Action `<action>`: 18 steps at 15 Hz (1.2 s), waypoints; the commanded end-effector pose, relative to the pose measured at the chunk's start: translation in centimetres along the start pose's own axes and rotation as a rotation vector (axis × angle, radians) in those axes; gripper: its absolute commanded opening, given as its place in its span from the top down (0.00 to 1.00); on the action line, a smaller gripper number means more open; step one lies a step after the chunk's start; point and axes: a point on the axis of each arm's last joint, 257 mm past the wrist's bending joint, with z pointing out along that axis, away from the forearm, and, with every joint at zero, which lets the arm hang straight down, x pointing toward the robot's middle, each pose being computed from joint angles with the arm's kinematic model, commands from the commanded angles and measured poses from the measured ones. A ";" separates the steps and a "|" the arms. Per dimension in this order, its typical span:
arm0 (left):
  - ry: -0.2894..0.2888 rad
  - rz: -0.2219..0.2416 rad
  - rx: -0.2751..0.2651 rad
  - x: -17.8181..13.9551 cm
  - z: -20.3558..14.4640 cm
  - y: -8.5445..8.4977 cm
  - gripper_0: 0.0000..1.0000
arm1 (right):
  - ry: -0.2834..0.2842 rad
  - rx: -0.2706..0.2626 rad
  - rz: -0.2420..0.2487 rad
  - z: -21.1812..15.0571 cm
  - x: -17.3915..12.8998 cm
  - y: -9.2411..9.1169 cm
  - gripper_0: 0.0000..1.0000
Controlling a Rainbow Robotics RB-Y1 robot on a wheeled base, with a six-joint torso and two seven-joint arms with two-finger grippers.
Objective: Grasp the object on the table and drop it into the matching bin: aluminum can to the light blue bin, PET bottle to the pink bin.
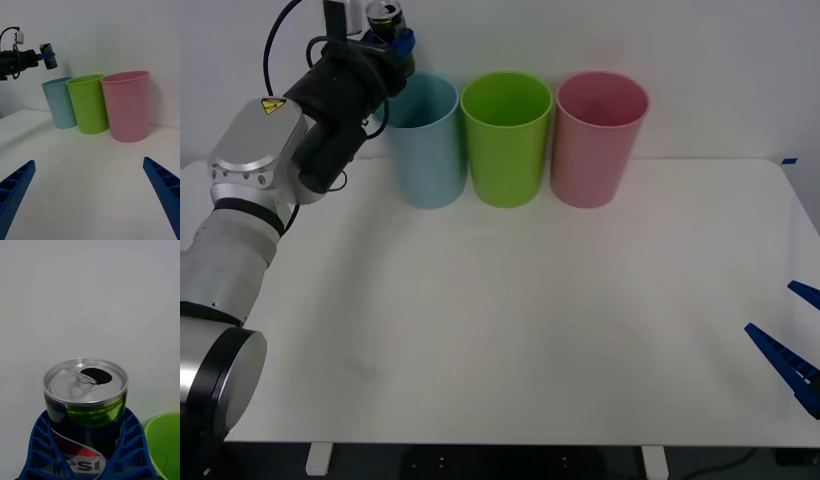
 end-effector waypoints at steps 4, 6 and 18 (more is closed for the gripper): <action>0.000 0.012 -0.005 0.2 0.3 -0.8 0.98 | 0.000 0.000 0.000 0.0 0.0 0.0 0.00; 0.000 0.016 -0.006 0.1 0.3 -0.7 0.86 | 0.000 0.000 0.000 0.0 0.0 0.0 0.00; 0.000 -0.027 0.013 0.7 0.0 -1.1 0.00 | 0.000 0.000 0.000 0.0 0.0 0.0 0.00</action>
